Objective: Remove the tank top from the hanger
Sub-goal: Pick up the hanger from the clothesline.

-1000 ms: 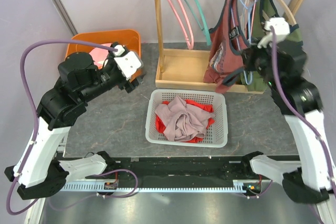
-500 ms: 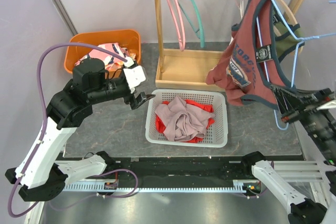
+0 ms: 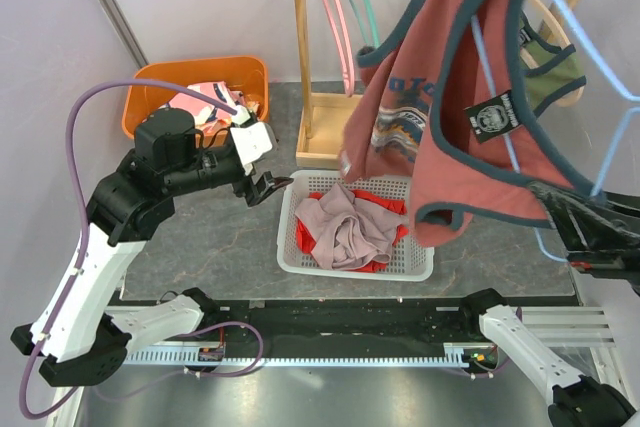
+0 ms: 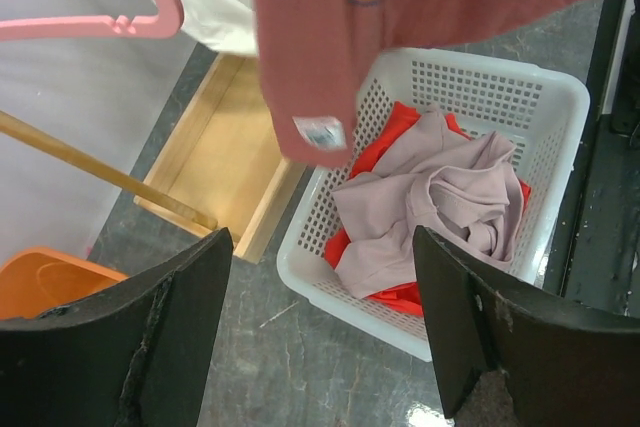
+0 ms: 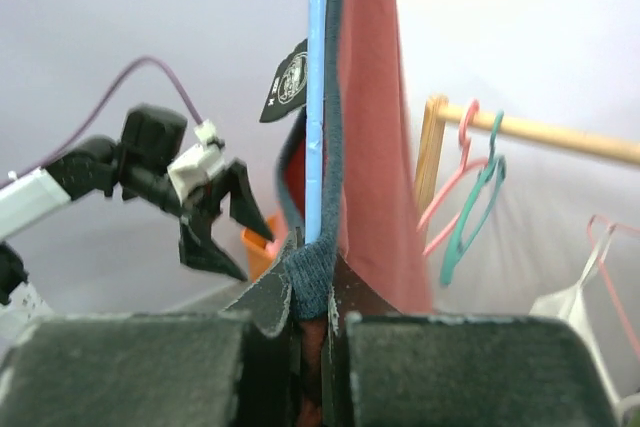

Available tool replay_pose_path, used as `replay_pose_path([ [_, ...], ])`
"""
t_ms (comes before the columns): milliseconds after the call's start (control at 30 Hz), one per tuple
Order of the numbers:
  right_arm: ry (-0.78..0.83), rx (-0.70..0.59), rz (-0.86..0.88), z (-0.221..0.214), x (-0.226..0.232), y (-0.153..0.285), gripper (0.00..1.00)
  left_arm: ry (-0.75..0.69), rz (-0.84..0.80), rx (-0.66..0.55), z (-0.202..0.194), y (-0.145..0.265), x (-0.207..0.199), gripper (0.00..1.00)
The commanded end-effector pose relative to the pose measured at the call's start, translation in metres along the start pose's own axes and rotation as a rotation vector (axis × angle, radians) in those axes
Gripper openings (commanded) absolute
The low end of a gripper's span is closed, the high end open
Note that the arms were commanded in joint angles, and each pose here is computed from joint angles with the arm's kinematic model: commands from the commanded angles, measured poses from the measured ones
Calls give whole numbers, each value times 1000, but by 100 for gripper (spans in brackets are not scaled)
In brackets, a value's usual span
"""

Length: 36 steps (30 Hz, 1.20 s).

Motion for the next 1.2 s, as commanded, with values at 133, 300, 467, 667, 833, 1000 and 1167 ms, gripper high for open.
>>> replay_pose_path([
  [133, 123, -367, 123, 108, 33, 7, 0, 23, -5, -58, 14, 12, -3, 79],
  [300, 98, -317, 155, 97, 35, -1, 0, 29, -6, -63, 15, 13, -2, 78],
  [467, 73, -261, 115, 75, 25, -7, 0, 29, -2, -63, 14, 14, -1, 77],
  [667, 73, -280, 93, 84, 19, -15, 0, 38, -7, -62, 12, 14, -2, 77],
  [833, 66, -287, 90, 92, 10, -35, 0, 42, -15, -71, 15, 16, -3, 77],
  [1000, 93, -315, 63, 98, -4, -56, 0, 37, -17, -86, 19, 18, -4, 76],
  [1167, 94, -309, 25, 91, -25, -81, 0, 36, -20, -94, 22, 19, -4, 76],
])
Point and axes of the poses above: each gripper's point midway between its finger pads, its own y axis back along the fingers, its own x axis along the line the jaws close on, z = x × y, the point moved 1 cm from there along y, back along the fingers, and after that the axes turned 3 degrees about y, right-handed, at the moved point
